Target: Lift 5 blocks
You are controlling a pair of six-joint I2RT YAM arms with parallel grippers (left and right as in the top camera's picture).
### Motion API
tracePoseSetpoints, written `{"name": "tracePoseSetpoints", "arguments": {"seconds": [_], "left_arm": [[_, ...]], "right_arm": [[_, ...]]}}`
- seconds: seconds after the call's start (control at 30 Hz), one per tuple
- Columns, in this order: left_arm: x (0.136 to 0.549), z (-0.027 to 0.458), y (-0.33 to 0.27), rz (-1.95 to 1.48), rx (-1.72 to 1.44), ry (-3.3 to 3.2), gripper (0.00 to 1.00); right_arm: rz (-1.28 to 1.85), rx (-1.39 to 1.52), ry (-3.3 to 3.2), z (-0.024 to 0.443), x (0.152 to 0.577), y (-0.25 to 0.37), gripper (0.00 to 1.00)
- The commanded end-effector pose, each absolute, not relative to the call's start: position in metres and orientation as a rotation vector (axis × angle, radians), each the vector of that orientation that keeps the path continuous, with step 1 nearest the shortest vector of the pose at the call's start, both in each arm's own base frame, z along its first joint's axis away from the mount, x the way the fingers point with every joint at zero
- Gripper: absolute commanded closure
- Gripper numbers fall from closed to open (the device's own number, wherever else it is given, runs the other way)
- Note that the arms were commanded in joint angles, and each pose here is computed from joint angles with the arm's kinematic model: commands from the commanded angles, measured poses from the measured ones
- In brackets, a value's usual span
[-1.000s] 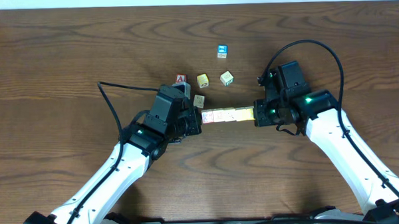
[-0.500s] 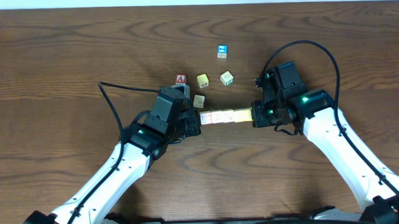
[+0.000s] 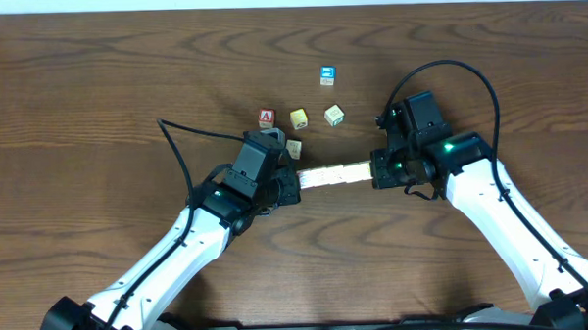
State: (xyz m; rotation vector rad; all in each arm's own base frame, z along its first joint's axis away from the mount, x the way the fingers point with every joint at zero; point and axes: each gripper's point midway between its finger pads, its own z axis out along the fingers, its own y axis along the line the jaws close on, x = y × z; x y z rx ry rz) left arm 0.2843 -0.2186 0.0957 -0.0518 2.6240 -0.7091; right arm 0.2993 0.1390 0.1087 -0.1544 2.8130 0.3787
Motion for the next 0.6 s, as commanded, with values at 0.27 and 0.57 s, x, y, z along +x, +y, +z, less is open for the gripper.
{"name": "tracePoseSetpoints", "arguments": {"seconds": [0.27,0.57], "left_arm": [[0.275,0.119,-0.255,-0.898,0.067,2.600,0.93],[0.275,0.115,-0.255,-0.891,0.065,2.612,0.93]], "right_arm": [[0.649,-0.270,2.816,0.121,0.284,0.186,0.99],[0.635,-0.264,2.875,0.104,0.283,0.187,0.99]]}}
